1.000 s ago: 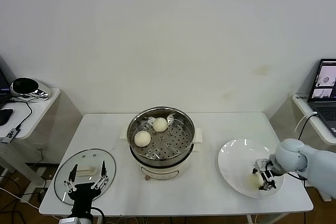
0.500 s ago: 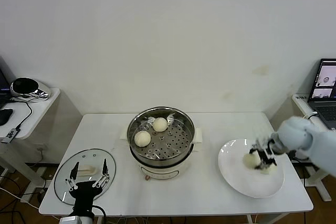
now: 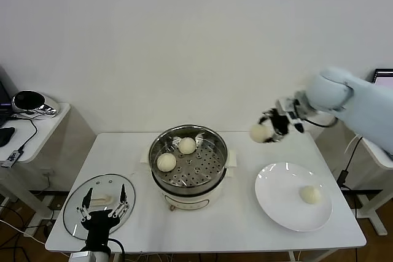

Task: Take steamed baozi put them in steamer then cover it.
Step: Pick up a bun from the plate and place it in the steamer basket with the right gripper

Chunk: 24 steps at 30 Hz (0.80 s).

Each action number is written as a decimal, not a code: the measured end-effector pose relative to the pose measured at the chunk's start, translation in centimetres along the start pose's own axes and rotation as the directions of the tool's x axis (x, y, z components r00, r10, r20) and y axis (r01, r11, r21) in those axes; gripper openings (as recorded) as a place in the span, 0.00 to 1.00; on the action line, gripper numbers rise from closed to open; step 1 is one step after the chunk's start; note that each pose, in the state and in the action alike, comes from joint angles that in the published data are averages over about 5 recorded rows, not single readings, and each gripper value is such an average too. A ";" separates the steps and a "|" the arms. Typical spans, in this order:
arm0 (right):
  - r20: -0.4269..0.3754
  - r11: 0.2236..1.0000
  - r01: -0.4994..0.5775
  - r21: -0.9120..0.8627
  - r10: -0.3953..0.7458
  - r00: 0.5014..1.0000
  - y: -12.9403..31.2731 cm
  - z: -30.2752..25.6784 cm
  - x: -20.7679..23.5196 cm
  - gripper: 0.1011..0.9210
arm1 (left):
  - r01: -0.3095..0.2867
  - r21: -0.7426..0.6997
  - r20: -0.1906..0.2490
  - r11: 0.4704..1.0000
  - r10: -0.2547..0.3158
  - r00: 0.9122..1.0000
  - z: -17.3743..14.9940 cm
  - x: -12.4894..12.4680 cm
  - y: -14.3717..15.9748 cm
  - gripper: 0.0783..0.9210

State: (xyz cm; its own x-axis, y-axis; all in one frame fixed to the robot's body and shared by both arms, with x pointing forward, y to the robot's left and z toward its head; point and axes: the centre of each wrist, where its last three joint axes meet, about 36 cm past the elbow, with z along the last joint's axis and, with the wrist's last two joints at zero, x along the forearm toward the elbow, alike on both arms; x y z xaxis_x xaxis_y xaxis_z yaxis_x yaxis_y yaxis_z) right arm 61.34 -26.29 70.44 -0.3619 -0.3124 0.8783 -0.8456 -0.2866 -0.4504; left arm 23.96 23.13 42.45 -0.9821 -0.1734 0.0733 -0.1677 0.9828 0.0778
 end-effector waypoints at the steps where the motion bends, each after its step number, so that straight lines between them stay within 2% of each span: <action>1: 0.014 1.000 0.000 0.024 0.000 1.000 -0.6 -0.9 -0.1 0.63 | 0.001 0.001 0.001 1.000 -0.001 1.000 0.0 0.0 0.0 0.88; 11: 0.117 0.947 0.032 0.319 -0.073 0.990 -3.8 -9.7 -4.7 0.64 | 0.016 0.001 0.013 1.000 -0.016 1.000 -0.8 0.3 0.3 0.88; 18: 0.123 0.846 0.073 0.529 -0.161 0.979 -4.1 -14.1 -9.1 0.64 | 0.021 0.006 0.017 1.000 -0.021 1.000 -1.4 0.6 0.3 0.88; 24: 0.096 0.732 0.105 0.674 -0.228 0.969 -3.7 -17.0 -12.3 0.65 | 0.022 0.010 0.017 1.000 -0.022 1.000 -1.5 0.8 0.1 0.88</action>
State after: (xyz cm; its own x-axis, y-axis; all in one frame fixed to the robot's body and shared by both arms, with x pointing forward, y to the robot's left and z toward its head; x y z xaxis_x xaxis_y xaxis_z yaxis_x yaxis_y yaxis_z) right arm 62.24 -6.03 64.02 -0.1205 -0.3248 0.9381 -0.3921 -0.8525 -0.3455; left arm 23.32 23.04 44.03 -0.9795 -0.1943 0.0542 -0.1904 0.9792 0.0696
